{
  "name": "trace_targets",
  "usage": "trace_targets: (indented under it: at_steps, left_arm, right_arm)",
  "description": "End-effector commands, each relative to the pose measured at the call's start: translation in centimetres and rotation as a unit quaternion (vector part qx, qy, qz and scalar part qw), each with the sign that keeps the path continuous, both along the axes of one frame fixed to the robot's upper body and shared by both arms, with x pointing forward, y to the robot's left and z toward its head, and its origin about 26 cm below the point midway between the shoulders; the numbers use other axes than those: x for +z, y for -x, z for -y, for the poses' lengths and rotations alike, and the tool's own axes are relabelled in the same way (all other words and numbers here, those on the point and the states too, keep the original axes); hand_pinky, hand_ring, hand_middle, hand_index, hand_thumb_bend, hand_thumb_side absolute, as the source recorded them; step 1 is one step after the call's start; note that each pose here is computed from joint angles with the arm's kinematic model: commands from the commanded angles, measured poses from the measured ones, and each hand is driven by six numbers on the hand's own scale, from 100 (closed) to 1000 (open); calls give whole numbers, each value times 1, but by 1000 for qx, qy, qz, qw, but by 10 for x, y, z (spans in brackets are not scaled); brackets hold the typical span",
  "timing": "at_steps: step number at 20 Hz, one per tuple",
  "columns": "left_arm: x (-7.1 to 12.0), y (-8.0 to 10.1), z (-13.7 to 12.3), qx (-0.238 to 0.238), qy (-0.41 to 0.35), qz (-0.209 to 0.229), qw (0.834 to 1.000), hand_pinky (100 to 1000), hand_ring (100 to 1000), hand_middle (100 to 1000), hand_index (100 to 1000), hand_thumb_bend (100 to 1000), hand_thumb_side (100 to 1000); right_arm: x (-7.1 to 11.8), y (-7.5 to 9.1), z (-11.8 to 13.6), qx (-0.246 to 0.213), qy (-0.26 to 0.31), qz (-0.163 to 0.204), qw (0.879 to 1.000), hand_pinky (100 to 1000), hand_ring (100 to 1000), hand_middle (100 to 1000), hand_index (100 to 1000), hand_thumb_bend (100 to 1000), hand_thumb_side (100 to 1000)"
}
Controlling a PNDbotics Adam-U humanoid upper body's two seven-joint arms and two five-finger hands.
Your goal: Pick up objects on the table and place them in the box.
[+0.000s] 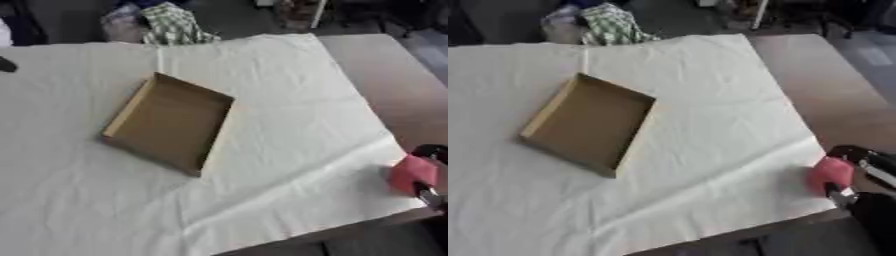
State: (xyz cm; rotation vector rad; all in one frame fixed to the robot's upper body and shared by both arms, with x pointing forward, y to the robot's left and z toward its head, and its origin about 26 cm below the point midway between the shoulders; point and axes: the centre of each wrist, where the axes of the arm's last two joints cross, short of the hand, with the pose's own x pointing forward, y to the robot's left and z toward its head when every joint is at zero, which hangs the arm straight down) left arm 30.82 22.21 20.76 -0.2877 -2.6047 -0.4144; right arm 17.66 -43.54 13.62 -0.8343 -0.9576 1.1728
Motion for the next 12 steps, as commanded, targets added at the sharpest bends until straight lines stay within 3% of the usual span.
trace_targets:
  at_steps: [1,12]
  left_arm:
    - [6,2,1,-3,-4,13,1000,563,714,698,765,100,661]
    - [6,2,2,-6,-8,15,1000,563,715,699,766,100,660]
  right_arm:
    - [11,-2,1,-5,16,12,1000,967,1000,1000,1000,120,583]
    - [12,-5,10,-35,13,9,999,967,1000,1000,1000,108,642]
